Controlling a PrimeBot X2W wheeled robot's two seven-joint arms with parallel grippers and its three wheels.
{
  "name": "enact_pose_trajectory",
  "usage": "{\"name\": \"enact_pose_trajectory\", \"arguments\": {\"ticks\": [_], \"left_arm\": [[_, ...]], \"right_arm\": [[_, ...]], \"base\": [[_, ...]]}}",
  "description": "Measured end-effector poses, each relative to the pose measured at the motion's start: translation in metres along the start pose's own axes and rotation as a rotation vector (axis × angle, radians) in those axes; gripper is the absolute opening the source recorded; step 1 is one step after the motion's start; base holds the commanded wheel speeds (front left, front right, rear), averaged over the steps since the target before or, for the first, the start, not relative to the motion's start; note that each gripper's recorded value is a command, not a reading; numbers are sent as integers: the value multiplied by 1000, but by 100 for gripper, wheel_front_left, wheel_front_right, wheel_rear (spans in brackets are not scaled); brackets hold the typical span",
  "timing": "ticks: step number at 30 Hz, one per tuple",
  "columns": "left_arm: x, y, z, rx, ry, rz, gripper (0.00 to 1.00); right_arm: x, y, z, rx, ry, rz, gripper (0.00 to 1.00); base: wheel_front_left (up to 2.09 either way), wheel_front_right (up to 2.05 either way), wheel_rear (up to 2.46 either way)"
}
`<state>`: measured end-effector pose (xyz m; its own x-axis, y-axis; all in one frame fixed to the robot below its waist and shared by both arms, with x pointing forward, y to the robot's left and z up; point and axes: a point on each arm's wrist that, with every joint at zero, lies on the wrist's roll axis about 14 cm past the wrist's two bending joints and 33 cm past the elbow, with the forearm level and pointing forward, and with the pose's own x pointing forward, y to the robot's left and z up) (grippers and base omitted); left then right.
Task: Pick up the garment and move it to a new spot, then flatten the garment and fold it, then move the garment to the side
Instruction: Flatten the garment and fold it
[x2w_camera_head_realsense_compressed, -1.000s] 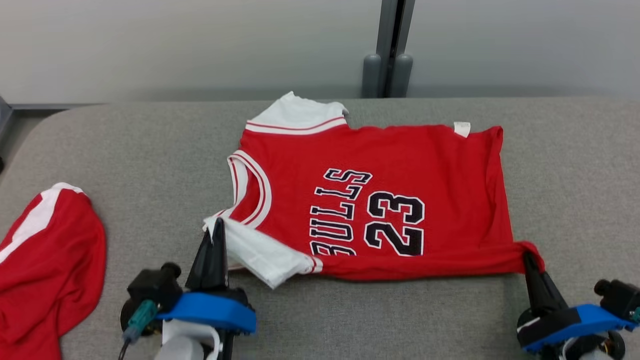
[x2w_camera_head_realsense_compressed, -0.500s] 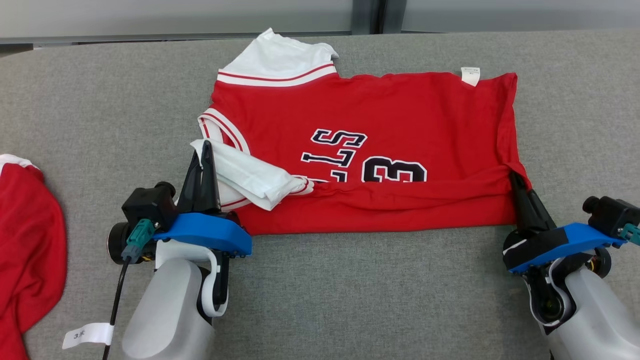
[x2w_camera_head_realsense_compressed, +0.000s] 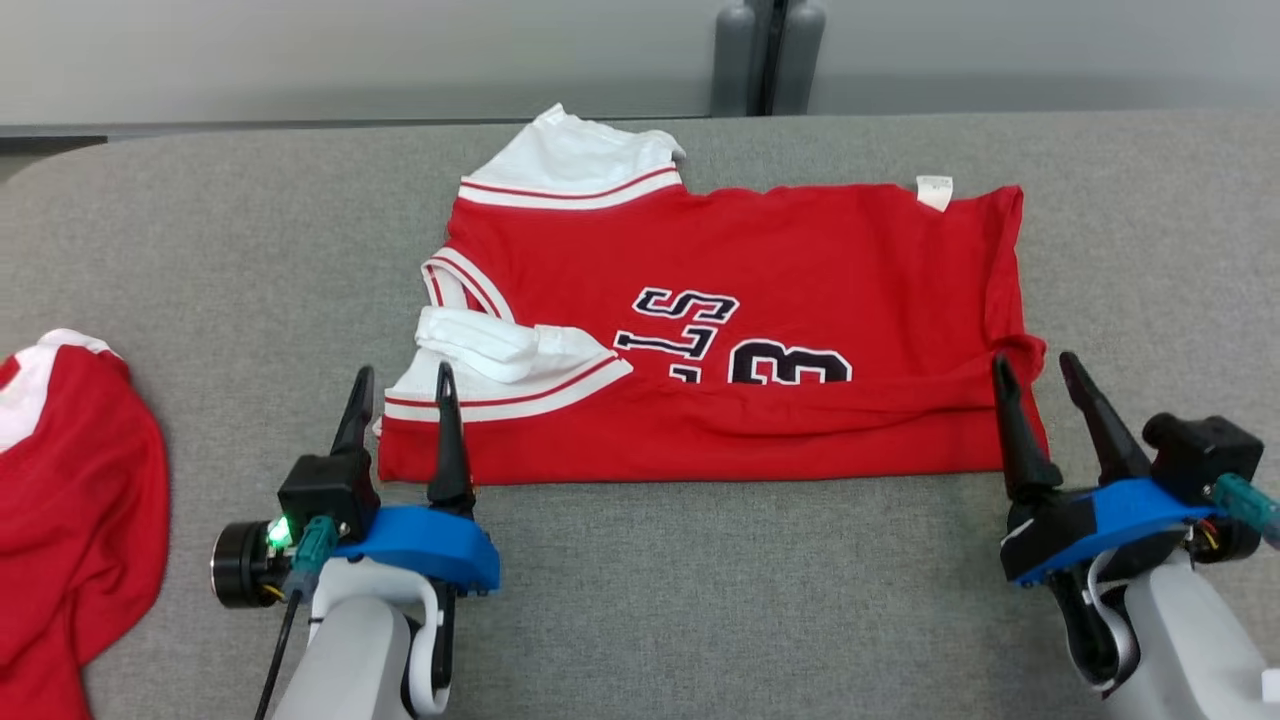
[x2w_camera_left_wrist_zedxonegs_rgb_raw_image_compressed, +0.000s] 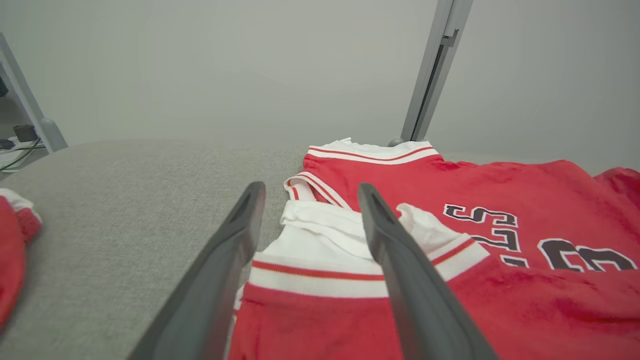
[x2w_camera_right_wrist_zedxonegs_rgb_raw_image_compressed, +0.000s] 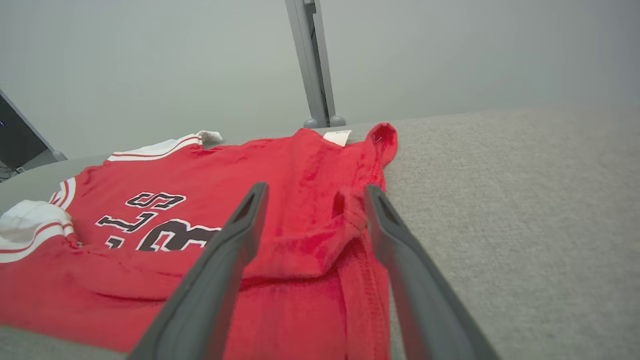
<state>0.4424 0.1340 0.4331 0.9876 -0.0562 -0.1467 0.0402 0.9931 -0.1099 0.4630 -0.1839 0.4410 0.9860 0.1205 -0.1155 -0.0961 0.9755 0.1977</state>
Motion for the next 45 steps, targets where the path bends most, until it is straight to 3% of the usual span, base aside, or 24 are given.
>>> {"name": "enact_pose_trajectory", "arguments": {"ticks": [9,19,27,32,45], "left_arm": [[-59,14,-26,5,76,41,100],[-105,16,-49,-61,129,61,100],[-95,7,-50,-79,141,33,100],[-51,1,-39,-85,121,17,100],[-9,31,-87,-148,268,158,100]], "right_arm": [[-44,19,-9,-85,21,17,100],[-90,18,-25,-56,49,-30,100],[-90,16,-31,-41,65,-43,100],[-68,4,-23,-44,46,-62,100],[-28,-16,-43,-33,92,-93,100]], "base": [[0,0,0],[0,0,0],[0,0,0],[0,0,0],[0,0,0]]}}
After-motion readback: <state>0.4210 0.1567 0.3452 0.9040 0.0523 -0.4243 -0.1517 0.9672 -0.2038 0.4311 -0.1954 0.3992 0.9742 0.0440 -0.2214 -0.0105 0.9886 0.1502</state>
